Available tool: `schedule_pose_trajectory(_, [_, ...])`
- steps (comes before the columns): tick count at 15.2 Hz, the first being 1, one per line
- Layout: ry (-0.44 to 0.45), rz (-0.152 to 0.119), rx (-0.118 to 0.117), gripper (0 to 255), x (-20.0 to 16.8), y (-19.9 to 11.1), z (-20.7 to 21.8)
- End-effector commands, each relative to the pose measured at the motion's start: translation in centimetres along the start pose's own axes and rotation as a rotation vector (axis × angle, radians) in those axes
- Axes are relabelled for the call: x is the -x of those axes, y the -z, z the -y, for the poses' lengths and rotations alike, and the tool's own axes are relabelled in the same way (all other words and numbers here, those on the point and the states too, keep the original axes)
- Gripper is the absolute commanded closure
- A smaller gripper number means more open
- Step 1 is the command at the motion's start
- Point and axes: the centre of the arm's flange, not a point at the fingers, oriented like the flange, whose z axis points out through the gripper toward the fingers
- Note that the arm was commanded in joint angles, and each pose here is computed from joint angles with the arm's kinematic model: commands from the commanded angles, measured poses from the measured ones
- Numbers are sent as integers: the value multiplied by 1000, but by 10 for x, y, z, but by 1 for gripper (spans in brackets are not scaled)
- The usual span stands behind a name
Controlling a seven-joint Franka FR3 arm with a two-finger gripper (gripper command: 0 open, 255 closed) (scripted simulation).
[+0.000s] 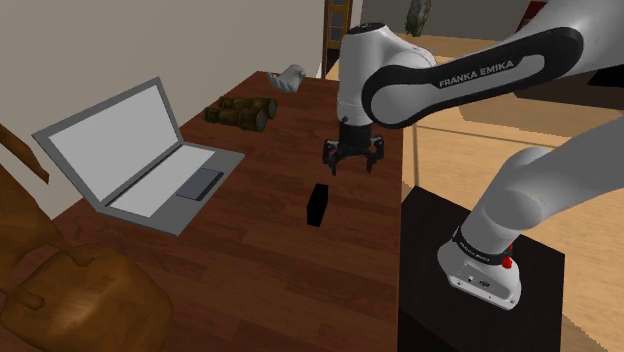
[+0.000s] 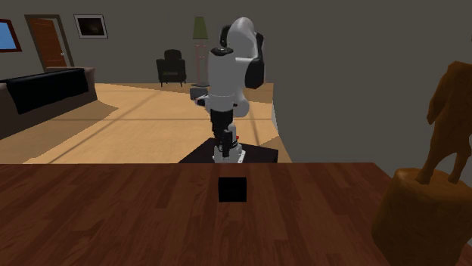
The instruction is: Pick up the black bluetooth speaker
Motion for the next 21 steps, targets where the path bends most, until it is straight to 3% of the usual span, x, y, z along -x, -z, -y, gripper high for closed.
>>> schedule_pose_trajectory(1, [-97, 6, -8, 0, 2, -16, 21])
schedule_pose_trajectory(7, [-366, 23, -23, 0, -4, -65, 80])
schedule_pose_trajectory(17, [-378, 24, -24, 0, -4, -107, 85])
schedule_pose_trajectory(18, [-378, 24, -24, 255, -4, -108, 85])
schedule_pose_trajectory(21, [-378, 24, -24, 255, -4, -108, 85])
